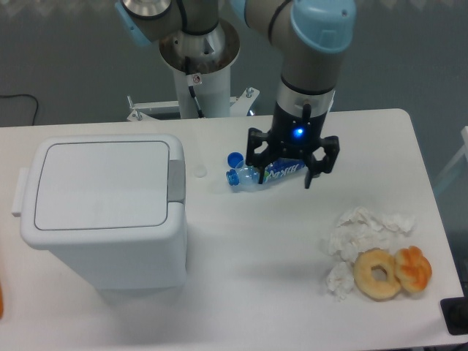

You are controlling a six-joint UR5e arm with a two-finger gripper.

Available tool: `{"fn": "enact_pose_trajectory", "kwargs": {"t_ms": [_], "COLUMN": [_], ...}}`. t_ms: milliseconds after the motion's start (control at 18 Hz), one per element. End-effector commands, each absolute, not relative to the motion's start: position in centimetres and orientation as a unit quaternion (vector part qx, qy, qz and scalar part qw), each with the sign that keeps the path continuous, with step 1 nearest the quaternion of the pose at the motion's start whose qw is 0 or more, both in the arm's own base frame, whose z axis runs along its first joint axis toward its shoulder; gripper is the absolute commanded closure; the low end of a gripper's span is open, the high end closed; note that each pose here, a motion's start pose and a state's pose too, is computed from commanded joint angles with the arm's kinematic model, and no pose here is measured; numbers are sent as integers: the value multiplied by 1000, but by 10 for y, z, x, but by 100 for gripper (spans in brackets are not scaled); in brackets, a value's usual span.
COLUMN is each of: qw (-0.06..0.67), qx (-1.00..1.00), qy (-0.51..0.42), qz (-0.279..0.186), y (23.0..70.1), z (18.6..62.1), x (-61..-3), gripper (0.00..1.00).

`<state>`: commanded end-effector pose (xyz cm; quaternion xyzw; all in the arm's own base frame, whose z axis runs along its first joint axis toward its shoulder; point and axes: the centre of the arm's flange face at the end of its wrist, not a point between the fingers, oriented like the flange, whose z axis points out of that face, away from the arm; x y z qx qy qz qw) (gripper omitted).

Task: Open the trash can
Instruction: 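Move the gripper toward the trash bin lid's hinge edge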

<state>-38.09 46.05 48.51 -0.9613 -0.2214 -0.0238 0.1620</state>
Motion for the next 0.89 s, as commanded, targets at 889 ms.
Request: {"fn": "enact_pose_trajectory", "kwargs": {"t_ms": [889], "qw": [229], "qx": [-937], "qy": [-253], "qz": [-78], "y": [485], "z": [524], "x": [-313], "gripper": [100]}}
